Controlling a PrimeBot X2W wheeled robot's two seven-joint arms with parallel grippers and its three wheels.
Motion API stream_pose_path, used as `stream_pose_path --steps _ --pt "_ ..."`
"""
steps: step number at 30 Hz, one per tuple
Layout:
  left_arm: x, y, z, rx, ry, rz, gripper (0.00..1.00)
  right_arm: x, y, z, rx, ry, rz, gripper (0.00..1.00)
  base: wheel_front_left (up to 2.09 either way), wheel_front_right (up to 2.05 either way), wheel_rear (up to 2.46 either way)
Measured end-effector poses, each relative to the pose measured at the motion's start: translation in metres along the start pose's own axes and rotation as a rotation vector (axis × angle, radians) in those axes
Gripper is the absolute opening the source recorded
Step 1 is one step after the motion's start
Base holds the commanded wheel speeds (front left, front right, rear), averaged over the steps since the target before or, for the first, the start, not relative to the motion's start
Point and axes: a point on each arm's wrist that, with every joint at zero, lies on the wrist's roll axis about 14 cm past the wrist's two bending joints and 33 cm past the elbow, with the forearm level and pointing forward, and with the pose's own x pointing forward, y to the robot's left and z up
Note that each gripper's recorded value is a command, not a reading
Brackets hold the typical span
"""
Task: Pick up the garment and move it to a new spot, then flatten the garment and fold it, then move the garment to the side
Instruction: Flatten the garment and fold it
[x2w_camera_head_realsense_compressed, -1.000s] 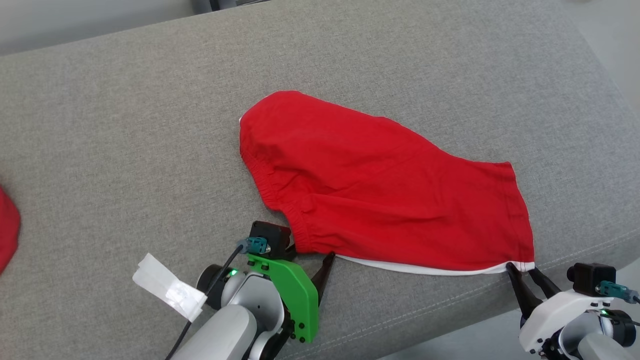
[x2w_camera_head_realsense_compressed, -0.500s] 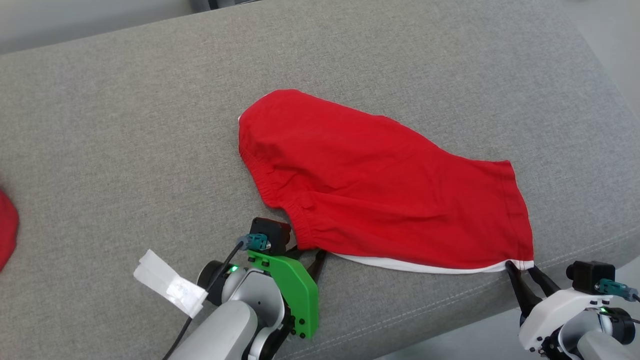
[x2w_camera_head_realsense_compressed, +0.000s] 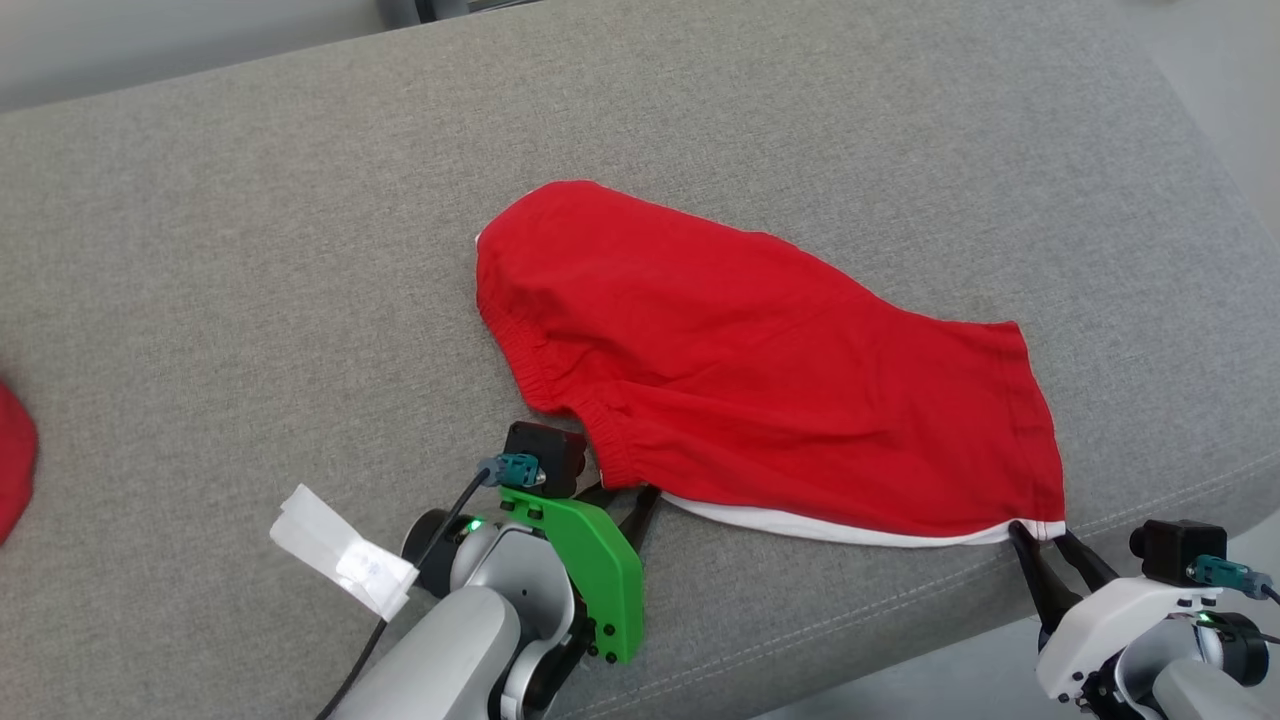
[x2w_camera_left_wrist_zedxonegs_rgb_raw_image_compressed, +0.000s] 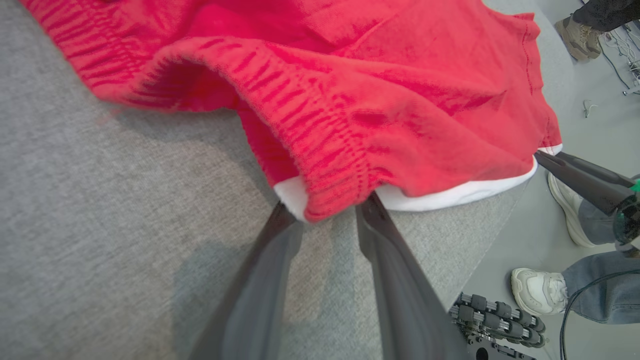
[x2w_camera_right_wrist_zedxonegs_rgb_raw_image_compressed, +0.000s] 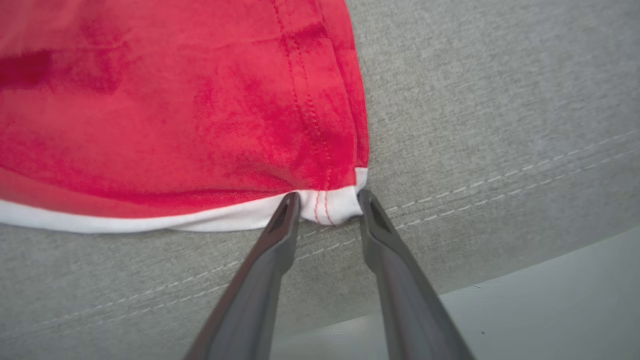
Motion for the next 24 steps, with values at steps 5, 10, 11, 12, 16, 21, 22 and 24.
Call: stream_pose_path --steps 5,10,11,12,16,21,22,24 --pt "0.003 -0.001 -0.004 0.013 0.018 -0.006 0.37 0.0 0.0 0.0 -0.002 0.0 0.0 0.6 0.0 0.0 0.0" --pt "0.006 -0.005 0.004 0.036 0.01 -0.018 0.0 -0.001 0.0 0.0 -0.002 0.0 -0.001 0.61 0.0 0.0 0.0" --pt "0.007 -0.005 0.007 0.042 0.005 -0.022 0.0 -0.001 0.0 0.0 0.0 0.0 -0.001 0.6 0.0 0.0 0.0" --pt "0.008 -0.006 0.01 0.047 0.0 -0.024 0.0 -0.001 -0.001 0.0 0.003 -0.001 -0.002 0.61 0.0 0.0 0.0" --pt "0.009 -0.01 0.013 0.064 0.004 -0.036 0.0 -0.001 -0.001 0.001 0.003 -0.002 -0.002 0.62 0.0 0.0 0.0" --pt "0.006 -0.024 0.012 0.105 0.022 -0.085 0.0 -0.001 -0.002 0.002 0.007 -0.006 -0.003 0.6 0.0 0.0 0.0" --pt "0.005 -0.027 0.012 0.11 0.025 -0.095 0.0 -0.001 -0.002 0.003 0.003 -0.007 -0.002 0.56 0.0 0.0 0.0" --pt "0.002 -0.032 0.016 0.117 0.015 -0.109 0.0 -0.001 -0.002 0.004 -0.005 -0.009 0.003 0.5 0.0 0.0 0.0"
